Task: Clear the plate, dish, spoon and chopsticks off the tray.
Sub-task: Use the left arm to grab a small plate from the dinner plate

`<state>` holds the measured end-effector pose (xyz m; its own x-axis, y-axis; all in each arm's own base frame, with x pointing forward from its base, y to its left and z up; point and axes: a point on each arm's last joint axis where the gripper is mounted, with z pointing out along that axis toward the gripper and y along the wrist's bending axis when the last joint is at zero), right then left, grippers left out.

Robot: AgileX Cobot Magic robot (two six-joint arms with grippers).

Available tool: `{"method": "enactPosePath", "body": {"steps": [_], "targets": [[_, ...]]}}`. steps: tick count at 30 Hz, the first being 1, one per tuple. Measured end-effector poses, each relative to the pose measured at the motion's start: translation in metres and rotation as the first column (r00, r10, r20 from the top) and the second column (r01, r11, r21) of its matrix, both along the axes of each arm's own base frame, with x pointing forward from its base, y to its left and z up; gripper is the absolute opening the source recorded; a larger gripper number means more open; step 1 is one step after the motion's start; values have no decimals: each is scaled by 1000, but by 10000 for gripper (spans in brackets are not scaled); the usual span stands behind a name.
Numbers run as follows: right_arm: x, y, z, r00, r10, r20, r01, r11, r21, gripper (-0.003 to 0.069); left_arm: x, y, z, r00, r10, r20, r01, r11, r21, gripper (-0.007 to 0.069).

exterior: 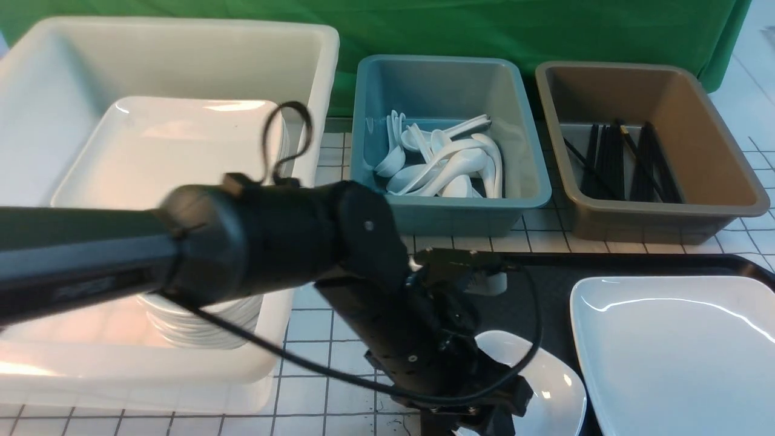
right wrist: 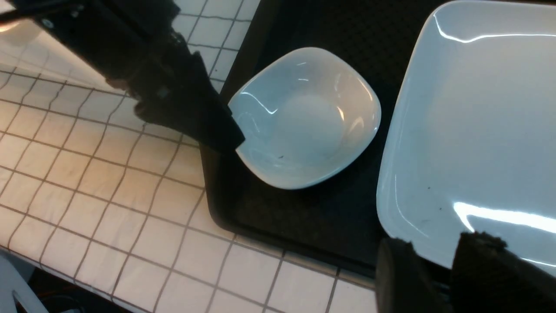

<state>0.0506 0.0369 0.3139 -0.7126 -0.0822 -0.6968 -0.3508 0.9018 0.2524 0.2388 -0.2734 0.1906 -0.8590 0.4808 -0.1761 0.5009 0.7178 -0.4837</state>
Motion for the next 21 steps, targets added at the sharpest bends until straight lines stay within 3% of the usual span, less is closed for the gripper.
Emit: {"method": "enactPosePath", "body": {"steps": [6, 11, 16, 21], "targets": [[0, 0, 0, 1000, 0, 0, 0, 1000, 0, 239, 25, -17, -8, 994, -84, 67, 81, 995, 53, 404], [1, 0, -9, 1000, -1, -30, 0, 1000, -10, 239, 51, -25, -7, 960, -176, 219, 147, 979, 144, 404], [2, 1, -30, 995, -16, -100, 14, 1000, -22, 239, 66, -30, -8, 926, -190, 327, 143, 976, 162, 404], [1, 1, -45, 984, -50, -170, 47, 999, -19, 239, 69, -31, -16, 922, -198, 334, 145, 973, 177, 404]]}}
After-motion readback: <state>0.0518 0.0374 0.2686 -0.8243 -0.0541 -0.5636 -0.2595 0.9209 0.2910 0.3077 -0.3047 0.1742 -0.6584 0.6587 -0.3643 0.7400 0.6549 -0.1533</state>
